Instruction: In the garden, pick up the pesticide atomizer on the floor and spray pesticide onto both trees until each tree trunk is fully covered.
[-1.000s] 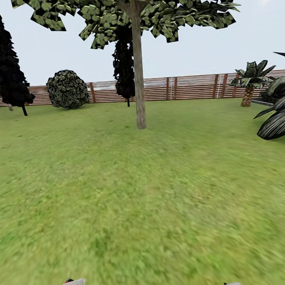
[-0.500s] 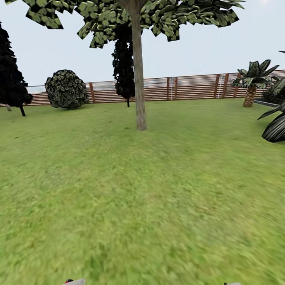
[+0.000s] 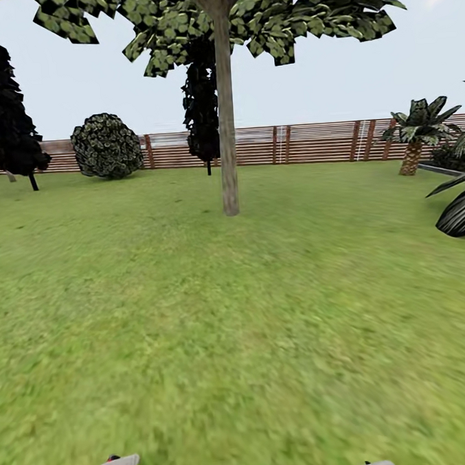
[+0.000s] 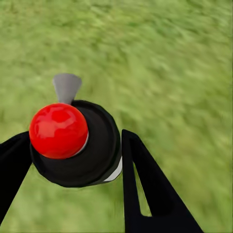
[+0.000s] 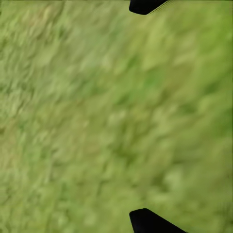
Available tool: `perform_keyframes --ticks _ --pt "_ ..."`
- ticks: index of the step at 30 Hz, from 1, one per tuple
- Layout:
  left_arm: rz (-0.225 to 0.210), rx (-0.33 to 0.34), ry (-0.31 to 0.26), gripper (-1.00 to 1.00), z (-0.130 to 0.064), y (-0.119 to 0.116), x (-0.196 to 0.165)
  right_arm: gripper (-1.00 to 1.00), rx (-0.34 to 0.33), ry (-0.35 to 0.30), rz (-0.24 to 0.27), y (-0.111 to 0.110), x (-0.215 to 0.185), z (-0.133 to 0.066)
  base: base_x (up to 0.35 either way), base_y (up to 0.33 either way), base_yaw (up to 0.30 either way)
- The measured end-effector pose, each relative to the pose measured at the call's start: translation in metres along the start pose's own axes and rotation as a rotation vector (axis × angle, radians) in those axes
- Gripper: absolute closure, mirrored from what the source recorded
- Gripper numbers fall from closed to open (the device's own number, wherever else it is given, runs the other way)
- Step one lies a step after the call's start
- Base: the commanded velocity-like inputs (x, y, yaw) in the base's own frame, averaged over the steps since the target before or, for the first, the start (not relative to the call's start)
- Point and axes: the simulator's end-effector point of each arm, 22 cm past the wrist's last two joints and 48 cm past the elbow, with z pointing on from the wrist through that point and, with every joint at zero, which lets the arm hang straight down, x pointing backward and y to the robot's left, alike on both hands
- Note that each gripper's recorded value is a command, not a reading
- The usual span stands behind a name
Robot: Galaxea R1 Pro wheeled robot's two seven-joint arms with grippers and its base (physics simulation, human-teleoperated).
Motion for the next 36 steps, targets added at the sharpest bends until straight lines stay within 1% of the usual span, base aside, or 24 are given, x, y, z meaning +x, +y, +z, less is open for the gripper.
perform_keyframes --ticks 36 --pt "0.001 -0.001 0.000 1.00 0.0001 0.0008 -0.0002 -1.00 0.002 -0.001 0.000 -0.0015 -0.0004 0.0000 0.339 0.000 0.000"
